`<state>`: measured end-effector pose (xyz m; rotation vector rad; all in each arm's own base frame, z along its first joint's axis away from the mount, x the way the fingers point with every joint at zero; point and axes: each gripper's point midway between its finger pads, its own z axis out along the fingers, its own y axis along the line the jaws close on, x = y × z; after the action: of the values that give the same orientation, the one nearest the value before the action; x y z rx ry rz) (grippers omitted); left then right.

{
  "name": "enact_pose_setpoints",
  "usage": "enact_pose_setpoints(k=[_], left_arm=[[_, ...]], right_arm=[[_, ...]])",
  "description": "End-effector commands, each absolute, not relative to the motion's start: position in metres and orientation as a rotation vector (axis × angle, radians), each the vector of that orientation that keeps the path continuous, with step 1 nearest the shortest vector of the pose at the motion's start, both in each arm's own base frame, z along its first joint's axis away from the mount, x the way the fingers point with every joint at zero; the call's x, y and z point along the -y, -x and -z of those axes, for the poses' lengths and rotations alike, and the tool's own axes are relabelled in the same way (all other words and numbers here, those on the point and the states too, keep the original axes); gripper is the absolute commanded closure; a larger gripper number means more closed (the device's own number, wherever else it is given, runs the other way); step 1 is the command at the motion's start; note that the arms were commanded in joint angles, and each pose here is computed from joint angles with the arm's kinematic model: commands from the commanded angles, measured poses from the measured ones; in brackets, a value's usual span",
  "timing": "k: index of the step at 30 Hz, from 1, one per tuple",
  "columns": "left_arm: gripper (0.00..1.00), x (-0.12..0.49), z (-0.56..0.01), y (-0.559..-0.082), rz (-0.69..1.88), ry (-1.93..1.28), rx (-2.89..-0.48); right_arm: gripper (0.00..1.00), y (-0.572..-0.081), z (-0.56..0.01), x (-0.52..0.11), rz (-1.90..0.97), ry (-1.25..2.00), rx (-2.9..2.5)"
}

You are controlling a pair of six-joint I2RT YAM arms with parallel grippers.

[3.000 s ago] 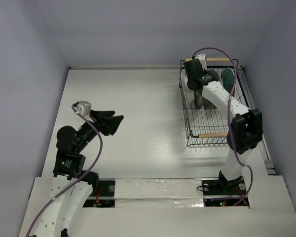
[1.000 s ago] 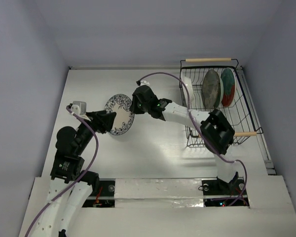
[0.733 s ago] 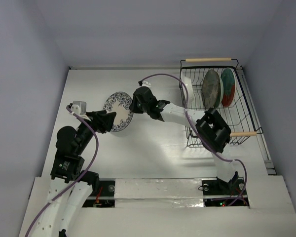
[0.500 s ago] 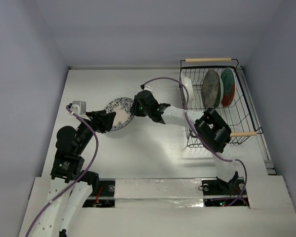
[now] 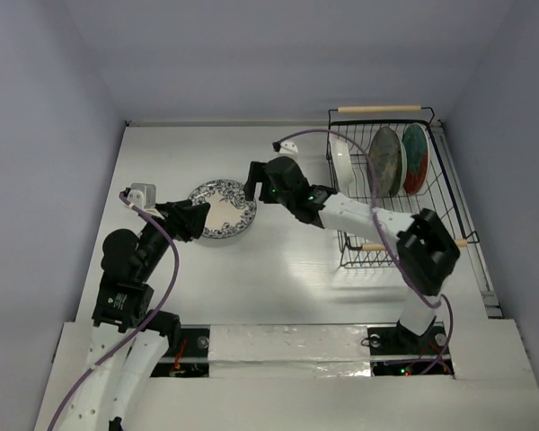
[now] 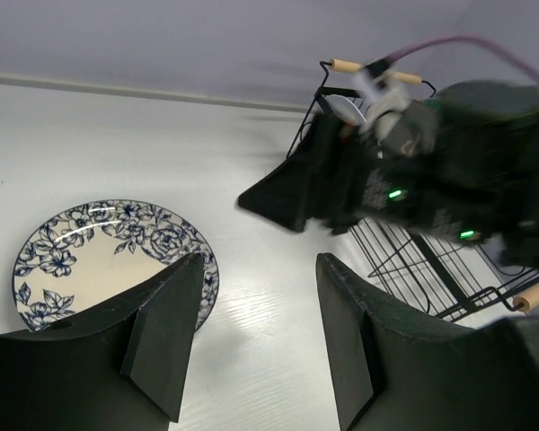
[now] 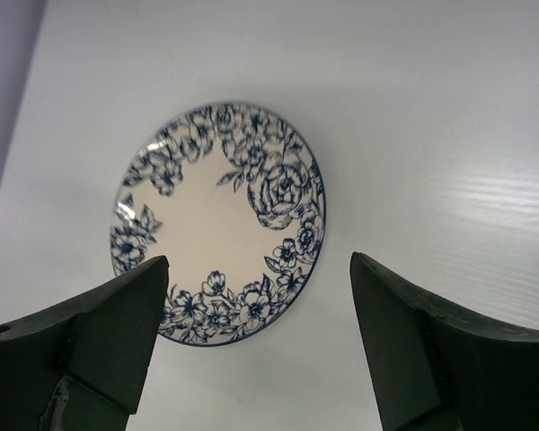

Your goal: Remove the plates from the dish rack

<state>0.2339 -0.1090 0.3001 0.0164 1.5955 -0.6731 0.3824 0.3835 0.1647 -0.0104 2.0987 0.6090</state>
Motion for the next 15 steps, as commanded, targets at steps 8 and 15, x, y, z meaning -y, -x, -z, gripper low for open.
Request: enact_pose_setpoints(k=[8, 15], left_arm=[[0.5, 0.109, -0.327, -0.231, 0.677, -0.039, -1.517], [0.5, 0.11, -0.325, -0.233, 0.681, -0.041, -1.525]], right_arm=[[1.0, -0.369, -0.307, -0.169, -0.164, -0.259, -1.769], [1.0, -0.37, -0.299, -0.061, 0.009, -0.405, -1.753]])
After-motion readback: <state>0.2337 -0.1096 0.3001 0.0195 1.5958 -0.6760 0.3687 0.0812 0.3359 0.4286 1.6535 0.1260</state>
